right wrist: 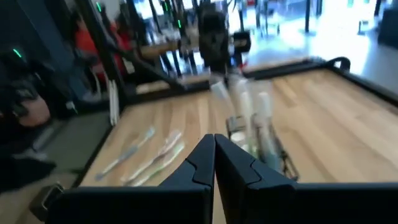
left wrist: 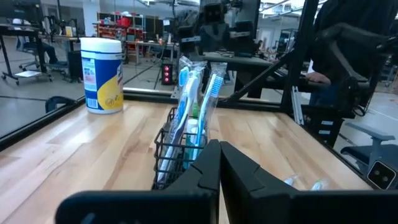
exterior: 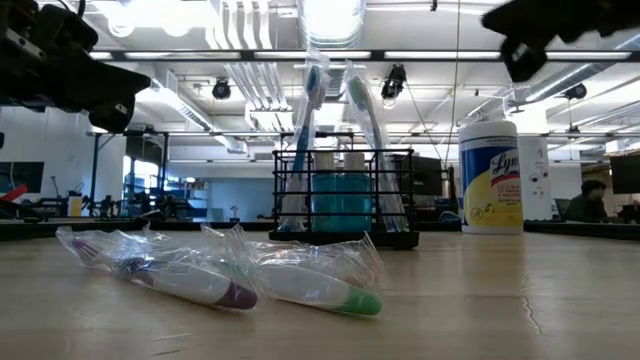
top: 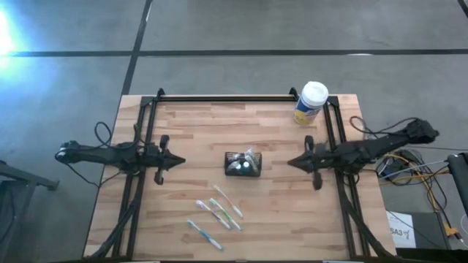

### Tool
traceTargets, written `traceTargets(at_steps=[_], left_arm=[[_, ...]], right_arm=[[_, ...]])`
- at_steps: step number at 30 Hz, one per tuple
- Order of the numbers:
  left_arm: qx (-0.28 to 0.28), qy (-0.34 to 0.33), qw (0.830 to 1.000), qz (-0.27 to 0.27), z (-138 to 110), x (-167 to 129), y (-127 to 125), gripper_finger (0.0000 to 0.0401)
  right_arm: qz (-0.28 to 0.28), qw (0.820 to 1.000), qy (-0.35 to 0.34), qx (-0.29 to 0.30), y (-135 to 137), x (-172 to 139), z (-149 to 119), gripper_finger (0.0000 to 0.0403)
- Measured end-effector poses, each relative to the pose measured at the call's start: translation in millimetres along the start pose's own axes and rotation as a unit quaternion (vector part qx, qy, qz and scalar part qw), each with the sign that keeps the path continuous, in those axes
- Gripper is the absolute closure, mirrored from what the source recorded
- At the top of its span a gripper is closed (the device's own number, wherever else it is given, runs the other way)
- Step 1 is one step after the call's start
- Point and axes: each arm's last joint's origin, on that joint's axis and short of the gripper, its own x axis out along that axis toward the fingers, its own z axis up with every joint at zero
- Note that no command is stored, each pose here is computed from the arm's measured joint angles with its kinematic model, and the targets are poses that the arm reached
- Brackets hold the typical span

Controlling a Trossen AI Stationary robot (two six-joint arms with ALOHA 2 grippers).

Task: Pick & Place toothbrushing station
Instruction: Put the orange toothbrush into the black wire organizer

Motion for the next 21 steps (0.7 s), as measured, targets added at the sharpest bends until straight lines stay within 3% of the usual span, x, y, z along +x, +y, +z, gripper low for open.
traceTargets(at_steps=[5,9,21], left_arm=[[0.0,-0.001,1.0,0.0,1,0,0,0.0396],[-0.002,-0.007,1.0,-0.001,6,-1,0,0.0392],[-0.015,-0.016,1.0,0.001,13,-2,-1,0.0389]], right_arm=[[-0.023,0.998,0.057,-0.025,42,50,19,0.0394],[-0.094,0.989,0.116,-0.013,72,91,19,0.0394],[-0.182,0.95,0.244,0.071,132,211,-31,0.0394]])
